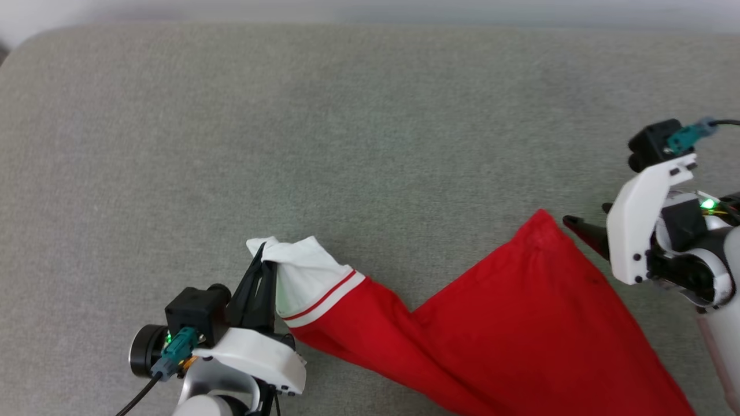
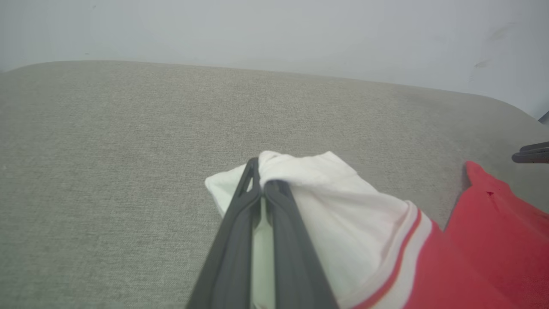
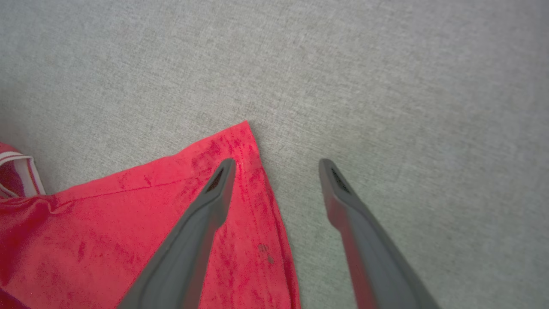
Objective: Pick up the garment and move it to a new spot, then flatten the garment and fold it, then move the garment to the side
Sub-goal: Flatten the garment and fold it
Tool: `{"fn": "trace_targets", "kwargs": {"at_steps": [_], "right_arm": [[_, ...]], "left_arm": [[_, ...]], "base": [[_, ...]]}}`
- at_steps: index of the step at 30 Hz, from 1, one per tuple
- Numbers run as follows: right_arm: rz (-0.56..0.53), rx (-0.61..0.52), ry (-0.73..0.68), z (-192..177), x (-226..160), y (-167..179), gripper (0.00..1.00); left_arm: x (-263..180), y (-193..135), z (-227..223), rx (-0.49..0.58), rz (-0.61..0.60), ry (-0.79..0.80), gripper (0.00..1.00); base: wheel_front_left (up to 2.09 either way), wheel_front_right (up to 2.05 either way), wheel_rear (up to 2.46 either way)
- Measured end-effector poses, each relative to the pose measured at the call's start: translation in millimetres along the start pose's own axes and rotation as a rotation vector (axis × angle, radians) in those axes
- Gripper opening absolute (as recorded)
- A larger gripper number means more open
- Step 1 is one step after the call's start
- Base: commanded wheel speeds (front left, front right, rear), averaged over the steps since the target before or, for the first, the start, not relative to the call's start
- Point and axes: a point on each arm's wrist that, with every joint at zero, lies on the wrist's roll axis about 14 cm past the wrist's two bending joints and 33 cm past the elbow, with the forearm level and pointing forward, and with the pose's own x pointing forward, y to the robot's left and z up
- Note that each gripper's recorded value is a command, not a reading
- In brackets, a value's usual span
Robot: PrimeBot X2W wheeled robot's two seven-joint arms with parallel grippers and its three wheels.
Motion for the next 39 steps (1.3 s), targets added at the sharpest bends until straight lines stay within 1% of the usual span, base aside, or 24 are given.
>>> {"fn": "trace_targets", "kwargs": {"at_steps": [3,6,9,10,11,12,17,21,23,29,36,39], "right_arm": [[0.040,-0.028,0.090,-9,21,12,1.00],[0.089,-0.050,0.186,-28,40,27,1.00],[0.118,-0.072,0.250,-35,51,34,1.00],[0.124,-0.076,0.265,-37,53,35,0.89],[0.127,-0.079,0.276,-38,53,35,0.22],[0.125,-0.086,0.283,-38,53,35,0.00],[0.137,-0.086,0.279,-40,49,41,0.00],[0.116,-0.086,0.193,-27,37,40,0.00],[0.096,-0.080,0.133,-17,29,36,0.00],[0.003,-0.056,-0.088,25,-9,16,0.00],[-0.106,0.015,-0.371,82,-65,-12,0.00],[-0.147,0.039,-0.481,107,-89,-25,0.00]], "left_arm": [[5,3,-4,-0.002,0.010,0.004,0.00],[9,5,-10,-0.009,0.020,0.014,0.00],[9,10,-14,-0.007,0.032,0.022,0.00],[9,12,-16,-0.008,0.037,0.028,0.00],[9,13,-17,-0.009,0.041,0.032,0.00],[8,13,-18,-0.010,0.042,0.033,0.00],[5,14,-14,-0.013,0.044,0.022,0.00],[0,16,-4,-0.008,0.039,-0.004,0.00],[0,14,4,0.003,0.022,-0.018,0.00],[12,11,51,0.033,-0.028,-0.107,0.00],[49,-4,127,0.001,-0.070,-0.220,0.00],[66,-16,156,0.001,-0.093,-0.259,0.00]], "base": [[0.00,0.00,0.00],[0.00,0.00,0.00],[0.00,0.00,0.00],[0.00,0.00,0.00],[0.00,0.00,0.00],[0.00,0.00,0.00],[0.00,0.00,0.00],[0.00,0.00,0.00],[0.00,0.00,0.00],[0.00,0.00,0.00],[0.00,0.00,0.00],[0.00,0.00,0.00]]}}
